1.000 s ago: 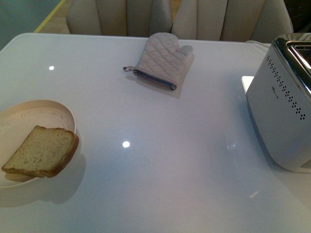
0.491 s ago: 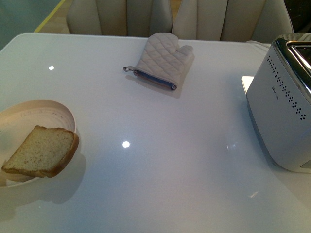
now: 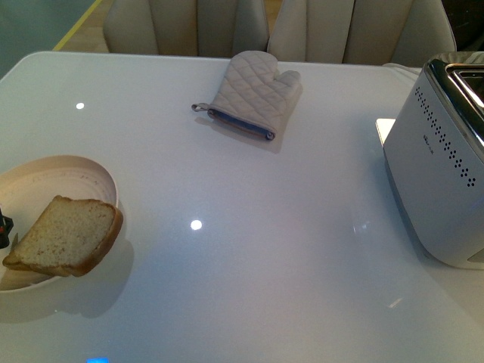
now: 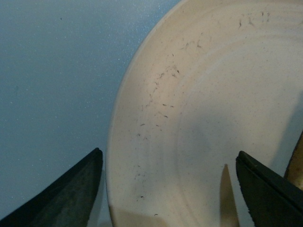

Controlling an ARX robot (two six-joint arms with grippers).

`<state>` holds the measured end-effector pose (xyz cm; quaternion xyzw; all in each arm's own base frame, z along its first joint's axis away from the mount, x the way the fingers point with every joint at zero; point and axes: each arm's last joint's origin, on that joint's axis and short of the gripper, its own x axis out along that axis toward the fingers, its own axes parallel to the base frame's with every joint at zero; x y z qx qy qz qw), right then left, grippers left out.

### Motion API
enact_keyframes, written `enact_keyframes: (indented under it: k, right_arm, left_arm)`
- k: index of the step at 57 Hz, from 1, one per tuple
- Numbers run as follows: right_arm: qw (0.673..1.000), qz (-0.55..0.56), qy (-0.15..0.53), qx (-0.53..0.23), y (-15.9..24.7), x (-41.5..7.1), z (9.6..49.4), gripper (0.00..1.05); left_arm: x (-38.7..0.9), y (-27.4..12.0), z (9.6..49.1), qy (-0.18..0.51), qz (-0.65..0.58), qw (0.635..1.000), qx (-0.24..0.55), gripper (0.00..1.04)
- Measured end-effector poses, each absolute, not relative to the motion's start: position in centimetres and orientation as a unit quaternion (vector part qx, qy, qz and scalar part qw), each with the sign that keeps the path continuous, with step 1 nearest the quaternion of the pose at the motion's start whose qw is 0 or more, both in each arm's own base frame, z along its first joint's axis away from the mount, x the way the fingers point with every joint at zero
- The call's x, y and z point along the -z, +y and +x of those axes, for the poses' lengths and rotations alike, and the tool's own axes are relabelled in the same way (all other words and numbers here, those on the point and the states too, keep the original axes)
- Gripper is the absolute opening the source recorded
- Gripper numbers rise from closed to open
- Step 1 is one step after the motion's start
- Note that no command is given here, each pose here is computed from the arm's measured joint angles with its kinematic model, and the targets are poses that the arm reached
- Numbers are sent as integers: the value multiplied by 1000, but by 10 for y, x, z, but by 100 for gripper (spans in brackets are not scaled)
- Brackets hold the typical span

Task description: Put bread into toaster

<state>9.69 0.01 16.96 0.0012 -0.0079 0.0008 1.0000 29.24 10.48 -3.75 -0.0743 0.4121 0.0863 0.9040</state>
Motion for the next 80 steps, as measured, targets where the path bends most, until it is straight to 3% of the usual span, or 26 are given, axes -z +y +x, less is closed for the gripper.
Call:
enact_keyframes:
  k: [27, 56, 80]
  right_arm:
    - [1000, 1, -8, -1, 0, -170, 97, 96]
    - [1000, 1, -8, -1, 0, -170, 97, 96]
    - [1000, 1, -8, -1, 0, -170, 97, 96]
  left_arm:
    - [41, 81, 289, 424, -117, 895, -69, 5]
    - [33, -43, 298, 497, -129, 857, -46, 5]
    - [35, -103, 291, 504, -181, 843, -53, 5]
